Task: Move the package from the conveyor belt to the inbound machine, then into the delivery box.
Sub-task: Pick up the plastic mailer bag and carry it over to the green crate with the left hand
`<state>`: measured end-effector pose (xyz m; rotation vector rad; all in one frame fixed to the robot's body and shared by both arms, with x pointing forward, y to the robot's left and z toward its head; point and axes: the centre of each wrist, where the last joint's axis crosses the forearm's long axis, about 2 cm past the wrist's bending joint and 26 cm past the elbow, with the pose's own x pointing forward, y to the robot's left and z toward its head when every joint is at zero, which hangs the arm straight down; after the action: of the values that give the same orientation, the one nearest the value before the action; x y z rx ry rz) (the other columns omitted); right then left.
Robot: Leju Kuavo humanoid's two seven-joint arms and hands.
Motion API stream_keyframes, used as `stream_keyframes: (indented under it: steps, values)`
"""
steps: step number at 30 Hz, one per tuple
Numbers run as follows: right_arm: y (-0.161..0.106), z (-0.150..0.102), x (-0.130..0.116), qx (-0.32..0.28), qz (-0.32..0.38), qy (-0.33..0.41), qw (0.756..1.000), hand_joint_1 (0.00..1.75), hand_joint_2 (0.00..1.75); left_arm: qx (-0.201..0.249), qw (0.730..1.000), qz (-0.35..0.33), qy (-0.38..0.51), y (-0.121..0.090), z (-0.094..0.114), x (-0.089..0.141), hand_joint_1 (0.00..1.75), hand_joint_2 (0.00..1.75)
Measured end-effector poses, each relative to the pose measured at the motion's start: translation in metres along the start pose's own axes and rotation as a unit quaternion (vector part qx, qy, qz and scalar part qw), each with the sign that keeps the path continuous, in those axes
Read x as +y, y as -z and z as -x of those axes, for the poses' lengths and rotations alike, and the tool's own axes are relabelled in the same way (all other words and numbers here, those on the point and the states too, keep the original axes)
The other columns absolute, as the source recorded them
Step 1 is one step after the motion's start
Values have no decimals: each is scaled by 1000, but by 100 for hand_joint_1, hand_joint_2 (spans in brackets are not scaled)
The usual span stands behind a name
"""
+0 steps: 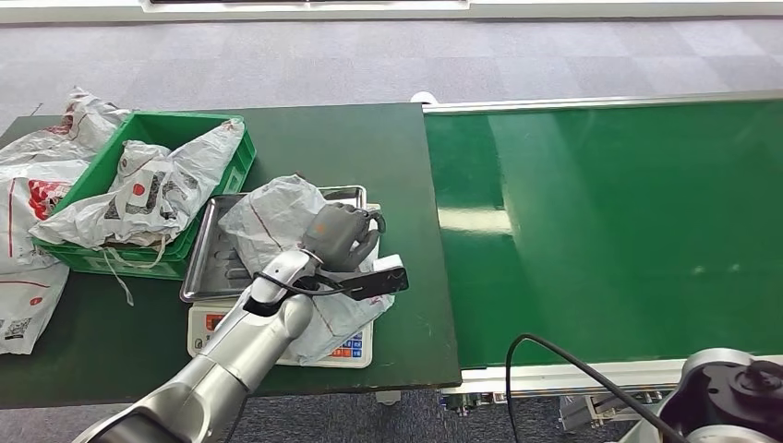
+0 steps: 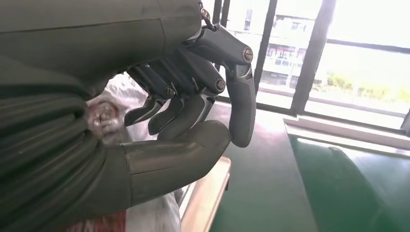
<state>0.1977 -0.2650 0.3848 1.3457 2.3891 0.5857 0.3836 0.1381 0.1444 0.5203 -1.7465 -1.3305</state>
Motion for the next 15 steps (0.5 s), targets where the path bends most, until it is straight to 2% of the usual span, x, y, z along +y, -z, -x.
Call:
stream_keyframes:
  steps: [2,4,7,9,13,14,15]
  values:
    - [0,0,0,1,0,0,1000,0,175,3,999,-36,9,-2,0,4,175,175]
    - [-1,1,-1,3,0,0,1000,0,175,12,994,-107,24,-4,0,11,175,175]
    - [-2,2,-3,8,1,0,1000,0,175,20,966,-251,49,-7,-1,30,175,175]
    - [-2,3,-3,11,2,1,1000,0,175,16,945,-322,60,-9,0,45,175,175]
    - [-3,4,-4,14,3,1,1000,0,175,10,921,-383,71,-12,1,69,175,175]
    - [-3,4,-4,15,3,1,1000,0,175,9,918,-390,74,-13,2,73,164,175]
    - [-3,4,-4,15,3,1,1000,0,175,7,915,-396,78,-13,2,76,121,175]
